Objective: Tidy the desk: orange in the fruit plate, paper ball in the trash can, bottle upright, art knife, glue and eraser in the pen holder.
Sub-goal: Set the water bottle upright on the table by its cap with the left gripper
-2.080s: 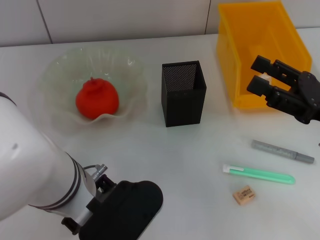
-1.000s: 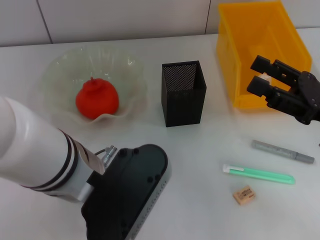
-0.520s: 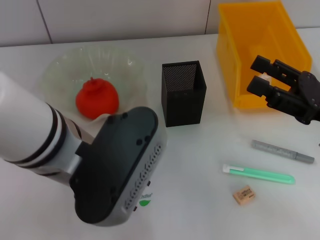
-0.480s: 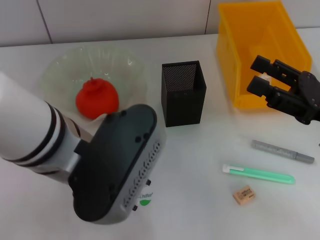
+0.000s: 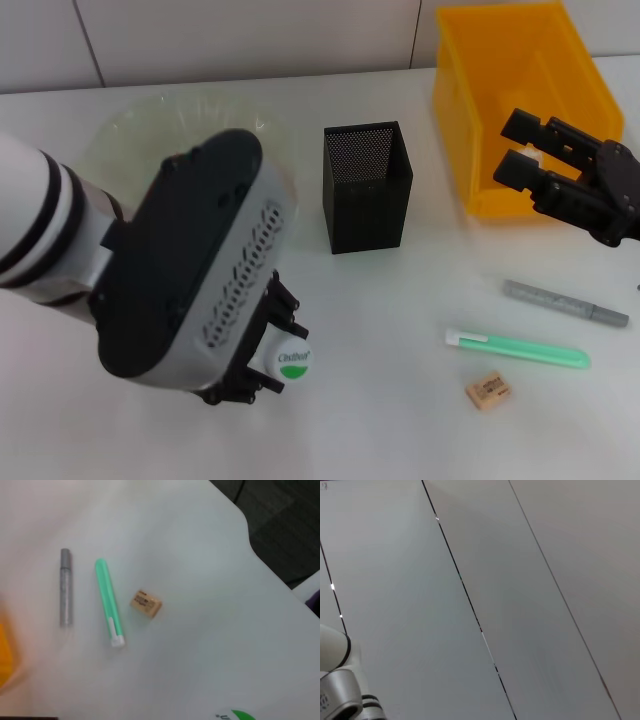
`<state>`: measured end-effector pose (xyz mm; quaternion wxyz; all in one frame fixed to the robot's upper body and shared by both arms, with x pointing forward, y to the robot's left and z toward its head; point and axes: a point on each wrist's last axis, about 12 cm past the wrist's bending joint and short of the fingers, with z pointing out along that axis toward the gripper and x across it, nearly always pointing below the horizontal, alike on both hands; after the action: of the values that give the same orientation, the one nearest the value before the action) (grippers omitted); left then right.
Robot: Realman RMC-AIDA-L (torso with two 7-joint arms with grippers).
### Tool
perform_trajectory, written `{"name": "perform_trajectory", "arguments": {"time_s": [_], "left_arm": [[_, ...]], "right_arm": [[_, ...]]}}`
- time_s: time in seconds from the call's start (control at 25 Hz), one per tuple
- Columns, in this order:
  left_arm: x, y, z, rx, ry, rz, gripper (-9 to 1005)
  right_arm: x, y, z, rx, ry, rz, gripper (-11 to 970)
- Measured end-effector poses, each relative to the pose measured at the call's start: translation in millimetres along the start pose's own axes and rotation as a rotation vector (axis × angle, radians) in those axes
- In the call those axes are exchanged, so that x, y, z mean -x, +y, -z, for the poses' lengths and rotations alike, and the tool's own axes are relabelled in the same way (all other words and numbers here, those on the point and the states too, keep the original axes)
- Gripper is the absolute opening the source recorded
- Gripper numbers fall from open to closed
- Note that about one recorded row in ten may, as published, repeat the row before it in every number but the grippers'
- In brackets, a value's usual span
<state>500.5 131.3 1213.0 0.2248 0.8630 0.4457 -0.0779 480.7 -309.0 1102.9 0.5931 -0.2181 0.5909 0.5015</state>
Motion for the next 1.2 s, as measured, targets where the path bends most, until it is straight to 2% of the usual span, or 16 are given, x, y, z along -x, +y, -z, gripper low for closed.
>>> {"name": "perform_trajectory", "arguments": {"time_s": [0.16,0.6,1.2], "left_arm": [[-2,1.5,3,0.006,-0.014,0.01,455],[-10,7.6,22,0.019,-0.166,0.072,457],[-18,13.1,28,0.042,-0.187,0.11,461]], "right_arm": [[0,0.0,0,0.0,-0.001,0.0,776],[0,0.0,1,-0.002,-0.004,0.0,775],[0,0.2,1,-0.003,-0.006,0.0,775]]}}
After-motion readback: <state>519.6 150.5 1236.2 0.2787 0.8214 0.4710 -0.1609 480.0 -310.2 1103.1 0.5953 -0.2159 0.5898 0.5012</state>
